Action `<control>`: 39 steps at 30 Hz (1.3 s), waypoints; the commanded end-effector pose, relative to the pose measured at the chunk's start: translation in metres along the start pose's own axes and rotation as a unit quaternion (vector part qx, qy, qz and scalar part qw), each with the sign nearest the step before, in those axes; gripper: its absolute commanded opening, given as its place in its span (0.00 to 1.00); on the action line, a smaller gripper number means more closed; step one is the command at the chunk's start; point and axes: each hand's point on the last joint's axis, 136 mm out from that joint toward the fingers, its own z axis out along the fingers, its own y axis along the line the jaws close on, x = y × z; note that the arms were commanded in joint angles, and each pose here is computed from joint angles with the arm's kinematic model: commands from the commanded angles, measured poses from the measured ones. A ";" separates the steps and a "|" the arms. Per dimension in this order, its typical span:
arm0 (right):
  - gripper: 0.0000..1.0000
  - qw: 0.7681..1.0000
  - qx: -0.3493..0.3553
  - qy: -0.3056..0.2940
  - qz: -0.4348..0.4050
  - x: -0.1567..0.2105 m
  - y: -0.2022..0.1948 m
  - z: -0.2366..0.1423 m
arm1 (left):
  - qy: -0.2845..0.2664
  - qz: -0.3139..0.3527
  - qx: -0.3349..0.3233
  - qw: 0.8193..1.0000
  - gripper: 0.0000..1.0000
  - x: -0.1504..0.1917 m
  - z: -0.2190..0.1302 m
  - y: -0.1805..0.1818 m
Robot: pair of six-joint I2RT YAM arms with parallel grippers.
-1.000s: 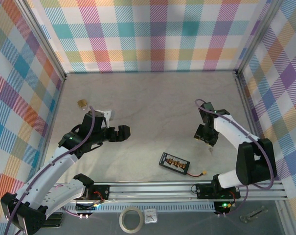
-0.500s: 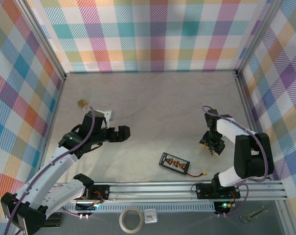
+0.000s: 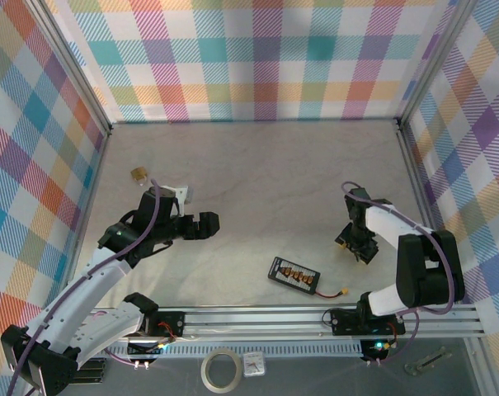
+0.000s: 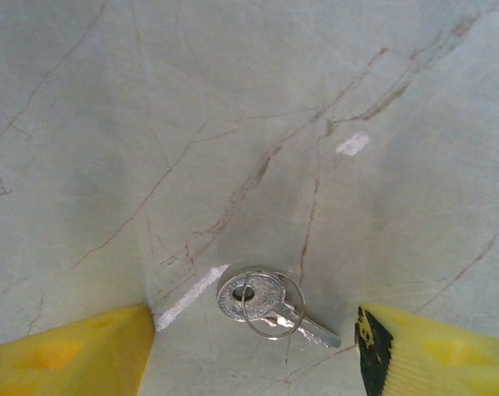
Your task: Unlock with the key
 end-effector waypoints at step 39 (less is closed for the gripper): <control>0.09 0.993 -0.005 -0.064 0.101 -0.017 -0.050 -0.028 | 0.014 0.007 0.009 1.000 1.00 0.007 0.000 -0.003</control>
